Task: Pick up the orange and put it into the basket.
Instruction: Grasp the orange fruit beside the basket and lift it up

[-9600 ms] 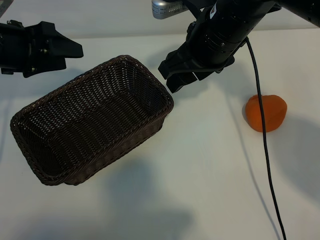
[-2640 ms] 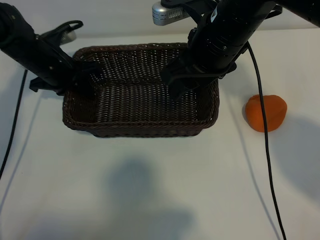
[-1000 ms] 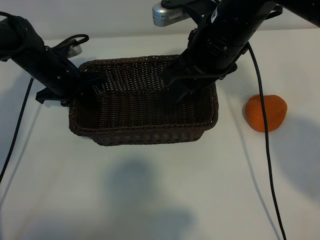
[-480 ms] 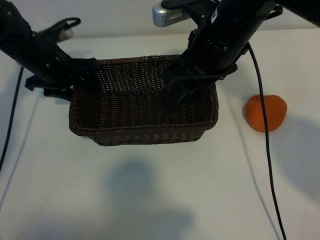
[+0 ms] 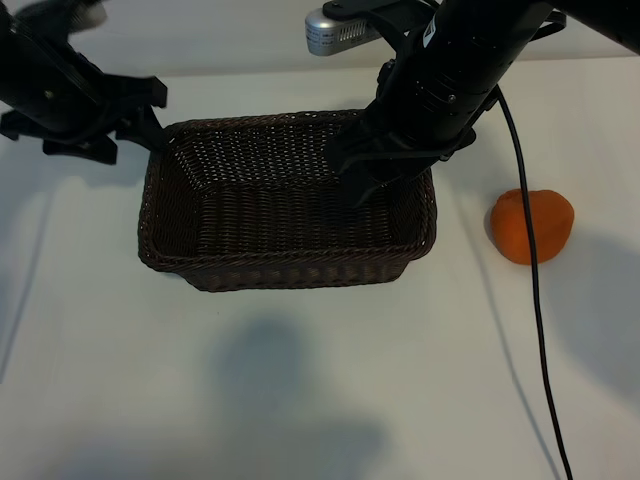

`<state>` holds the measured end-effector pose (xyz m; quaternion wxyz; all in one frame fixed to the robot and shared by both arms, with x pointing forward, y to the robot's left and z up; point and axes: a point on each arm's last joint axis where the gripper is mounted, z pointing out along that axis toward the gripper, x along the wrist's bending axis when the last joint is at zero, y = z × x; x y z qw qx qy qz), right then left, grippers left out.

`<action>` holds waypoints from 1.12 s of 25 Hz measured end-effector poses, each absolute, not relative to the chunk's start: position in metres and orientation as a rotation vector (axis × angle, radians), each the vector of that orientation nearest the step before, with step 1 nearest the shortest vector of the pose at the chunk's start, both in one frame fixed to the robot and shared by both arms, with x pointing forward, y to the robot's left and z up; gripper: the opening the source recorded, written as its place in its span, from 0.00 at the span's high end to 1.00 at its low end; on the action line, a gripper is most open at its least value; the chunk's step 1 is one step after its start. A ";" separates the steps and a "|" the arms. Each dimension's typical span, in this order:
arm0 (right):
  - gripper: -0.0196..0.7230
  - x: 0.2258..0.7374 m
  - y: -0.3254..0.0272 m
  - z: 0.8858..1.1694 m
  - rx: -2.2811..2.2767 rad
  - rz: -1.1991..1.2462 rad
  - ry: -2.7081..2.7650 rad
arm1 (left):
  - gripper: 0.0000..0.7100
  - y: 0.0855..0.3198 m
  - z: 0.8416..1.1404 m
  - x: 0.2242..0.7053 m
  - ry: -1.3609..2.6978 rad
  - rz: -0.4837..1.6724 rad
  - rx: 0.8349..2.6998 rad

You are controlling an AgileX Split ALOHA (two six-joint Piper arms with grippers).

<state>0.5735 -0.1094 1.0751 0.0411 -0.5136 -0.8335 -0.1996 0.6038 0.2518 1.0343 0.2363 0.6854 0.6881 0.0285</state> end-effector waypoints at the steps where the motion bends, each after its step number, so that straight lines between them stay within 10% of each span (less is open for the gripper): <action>1: 0.17 0.573 -0.109 1.075 -1.570 -0.612 -2.554 | 0.16 0.252 1.039 0.602 1.877 0.090 1.874; 28: 0.22 0.582 -0.124 1.072 -1.662 -0.510 -2.703 | 0.16 0.247 1.055 0.597 1.842 0.063 1.789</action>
